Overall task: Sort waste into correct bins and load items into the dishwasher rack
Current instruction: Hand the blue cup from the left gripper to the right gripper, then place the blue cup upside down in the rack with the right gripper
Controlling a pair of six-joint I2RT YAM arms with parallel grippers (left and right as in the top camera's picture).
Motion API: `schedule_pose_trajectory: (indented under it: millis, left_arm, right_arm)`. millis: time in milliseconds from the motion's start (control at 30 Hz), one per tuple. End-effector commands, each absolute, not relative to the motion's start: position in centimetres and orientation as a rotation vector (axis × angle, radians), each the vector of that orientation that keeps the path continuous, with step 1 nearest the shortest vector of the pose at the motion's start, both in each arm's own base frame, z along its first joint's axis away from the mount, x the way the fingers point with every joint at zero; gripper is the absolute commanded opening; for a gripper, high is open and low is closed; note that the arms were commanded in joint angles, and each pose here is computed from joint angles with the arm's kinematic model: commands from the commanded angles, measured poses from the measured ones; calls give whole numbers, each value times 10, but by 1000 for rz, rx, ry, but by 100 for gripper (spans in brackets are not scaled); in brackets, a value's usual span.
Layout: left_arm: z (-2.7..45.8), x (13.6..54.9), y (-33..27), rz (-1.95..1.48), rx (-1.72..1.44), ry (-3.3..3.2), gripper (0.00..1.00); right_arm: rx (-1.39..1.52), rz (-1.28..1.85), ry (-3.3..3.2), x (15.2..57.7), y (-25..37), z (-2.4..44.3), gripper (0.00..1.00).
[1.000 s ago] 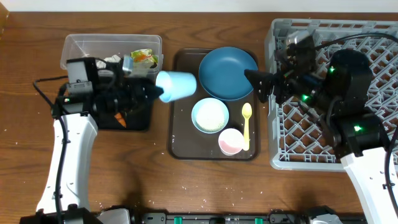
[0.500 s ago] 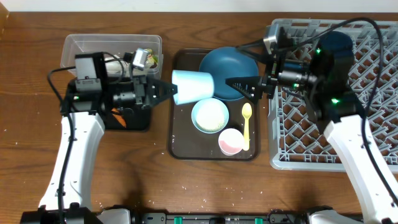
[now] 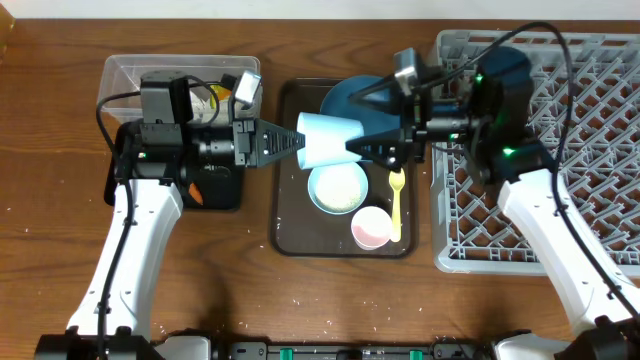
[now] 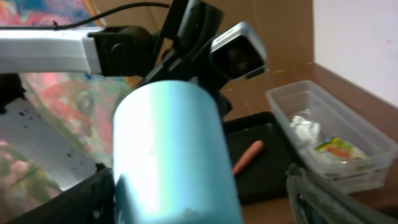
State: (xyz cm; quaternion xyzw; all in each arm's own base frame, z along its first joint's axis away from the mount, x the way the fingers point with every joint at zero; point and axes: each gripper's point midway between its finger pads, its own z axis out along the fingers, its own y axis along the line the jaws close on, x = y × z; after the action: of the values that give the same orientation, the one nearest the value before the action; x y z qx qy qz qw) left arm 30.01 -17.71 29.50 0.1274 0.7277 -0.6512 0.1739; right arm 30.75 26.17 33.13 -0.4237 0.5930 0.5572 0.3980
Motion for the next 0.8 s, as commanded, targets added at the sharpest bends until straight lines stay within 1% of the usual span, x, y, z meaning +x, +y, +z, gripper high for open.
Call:
schedule_pose_trajectory:
  millis: [0,67,333,433,500,533,600,700,767]
  left_arm:
    - [302,300,-178,-1877,364,2058,6]
    - [302,301,-178,-1872,362,2059,6]
    - [300,304,-178,-1845,354,2062,6]
    - [300,305,-178,-1844,355,2062,6]
    - [300,305,-178,-1844,355,2062,6]
    - [300,305,-178,-1840,353,2063,7]
    - [300,305,-178,-1837,358,2059,10]
    - [301,306,-178,-1831,366,2053,22]
    - [300,308,-178,-1820,358,2058,24]
  right_arm:
    - [-1105,1451,1494,301,273,330,80]
    - [-1116,1460,1489,298,276,330,76]
    - [-1140,1478,1480,291,284,330,66]
    - [-1141,1479,1480,291,284,330,57]
    - [-1141,1479,1479,290,284,330,47]
    - [-1141,1479,1479,291,284,330,46]
    - [-1141,1478,1479,291,284,330,42]
    - [-1138,1473,1477,292,283,331,40]
    - [-1130,1466,1477,295,280,331,40]
